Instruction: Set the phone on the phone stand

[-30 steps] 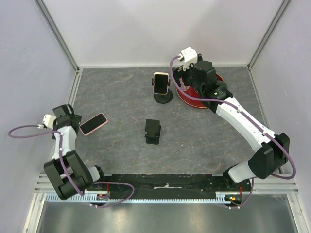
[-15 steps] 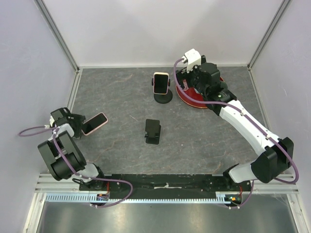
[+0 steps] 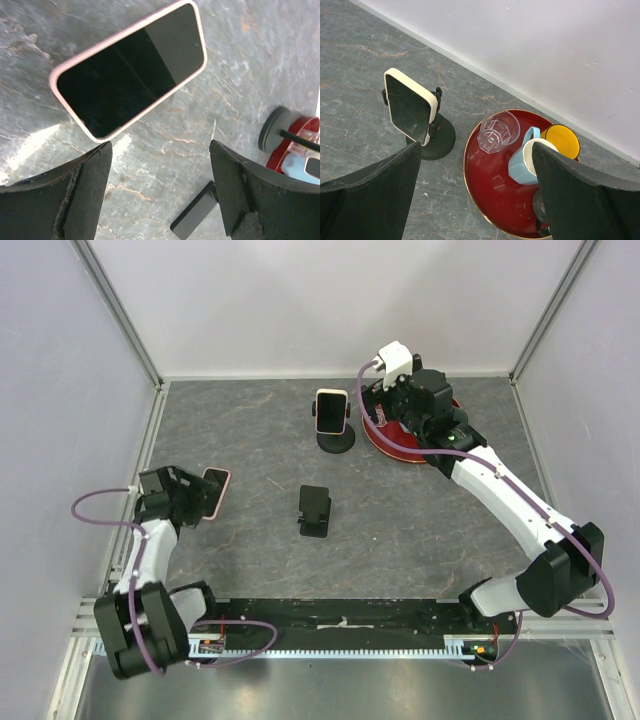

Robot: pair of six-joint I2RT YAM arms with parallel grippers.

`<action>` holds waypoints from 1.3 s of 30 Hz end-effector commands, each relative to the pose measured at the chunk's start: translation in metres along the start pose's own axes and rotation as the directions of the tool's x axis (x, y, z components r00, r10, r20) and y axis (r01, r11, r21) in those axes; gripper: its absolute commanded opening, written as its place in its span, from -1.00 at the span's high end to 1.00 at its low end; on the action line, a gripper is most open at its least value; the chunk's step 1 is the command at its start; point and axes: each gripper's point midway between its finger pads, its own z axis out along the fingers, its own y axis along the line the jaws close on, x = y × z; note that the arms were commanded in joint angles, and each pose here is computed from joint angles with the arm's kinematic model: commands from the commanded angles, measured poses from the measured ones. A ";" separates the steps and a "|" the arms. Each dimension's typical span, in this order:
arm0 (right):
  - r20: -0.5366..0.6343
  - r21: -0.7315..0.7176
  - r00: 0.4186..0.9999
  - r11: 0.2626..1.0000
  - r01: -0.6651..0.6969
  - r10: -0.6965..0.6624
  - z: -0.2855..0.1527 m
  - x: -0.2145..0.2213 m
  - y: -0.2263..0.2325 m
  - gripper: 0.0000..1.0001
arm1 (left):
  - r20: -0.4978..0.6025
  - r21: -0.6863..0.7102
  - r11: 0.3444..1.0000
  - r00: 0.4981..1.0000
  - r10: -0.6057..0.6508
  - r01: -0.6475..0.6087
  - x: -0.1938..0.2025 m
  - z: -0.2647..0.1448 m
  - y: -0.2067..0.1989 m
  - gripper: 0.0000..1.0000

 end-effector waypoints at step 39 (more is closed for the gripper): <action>0.032 0.042 0.999 0.999 0.009 -0.010 0.001 -0.009 -0.009 -0.97 | -0.001 0.172 0.222 0.225 0.974 -0.960 0.234 -0.053 -0.154 -0.69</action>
